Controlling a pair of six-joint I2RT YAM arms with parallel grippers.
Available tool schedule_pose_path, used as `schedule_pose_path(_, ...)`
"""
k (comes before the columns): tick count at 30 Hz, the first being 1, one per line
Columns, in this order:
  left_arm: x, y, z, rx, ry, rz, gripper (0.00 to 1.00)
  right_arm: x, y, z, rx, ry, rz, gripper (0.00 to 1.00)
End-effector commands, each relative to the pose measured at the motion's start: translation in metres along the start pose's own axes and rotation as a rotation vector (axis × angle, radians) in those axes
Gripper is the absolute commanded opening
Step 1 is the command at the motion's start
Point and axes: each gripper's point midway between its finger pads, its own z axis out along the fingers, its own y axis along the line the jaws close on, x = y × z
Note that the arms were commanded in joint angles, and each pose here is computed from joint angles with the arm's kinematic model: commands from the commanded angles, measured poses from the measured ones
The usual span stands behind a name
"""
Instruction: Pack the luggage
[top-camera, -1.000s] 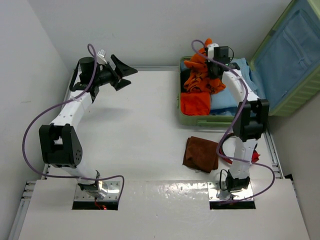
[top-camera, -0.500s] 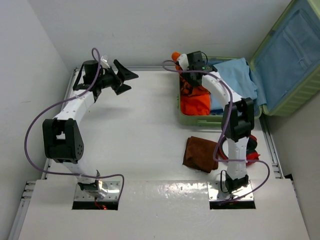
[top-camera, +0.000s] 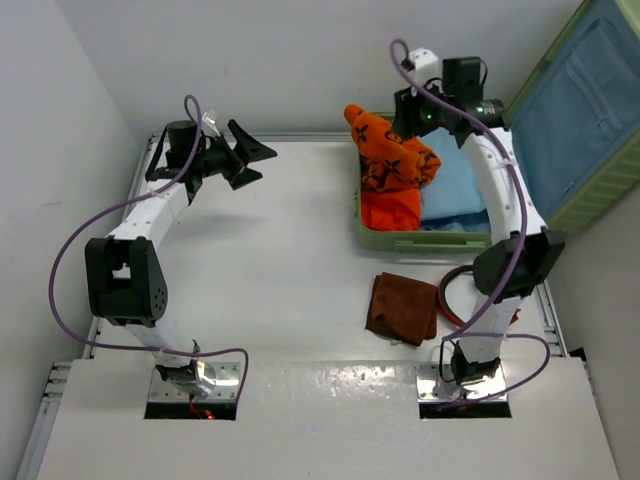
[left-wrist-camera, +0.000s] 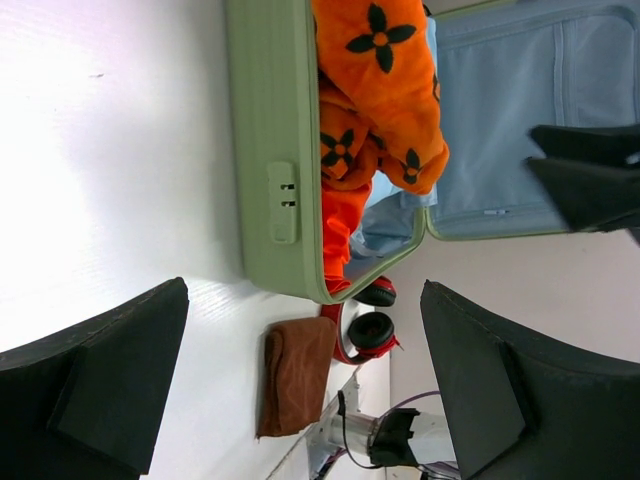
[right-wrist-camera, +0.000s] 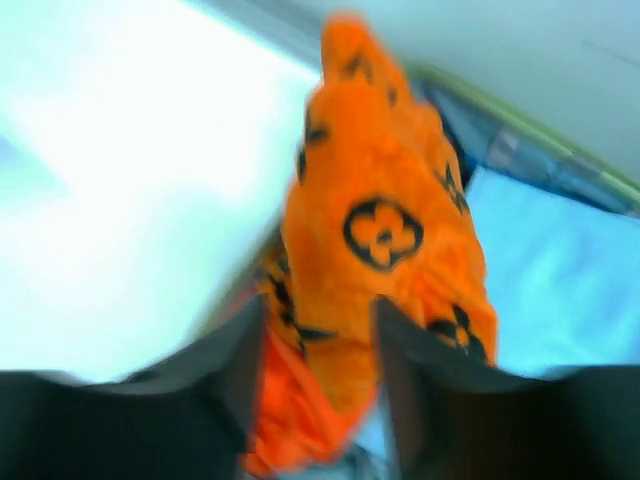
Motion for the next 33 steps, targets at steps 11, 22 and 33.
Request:
schedule_pose_path(11, -0.017, 0.004, -0.008, 0.011, -0.033, 0.042, 1.00, -0.037, 0.007, 0.115, -0.197, -0.240, 0.401, 0.43)
schedule_pose_path(22, -0.017, 0.022, -0.005, -0.025, -0.037, 0.012, 1.00, 0.064, -0.037, 0.178, 0.233, 0.018, 0.139, 0.46)
schedule_pose_path(33, -0.015, 0.037, 0.002, -0.046, -0.030, -0.018, 1.00, 0.170, -0.117, 0.145, 0.467, 0.372, -0.273, 0.45)
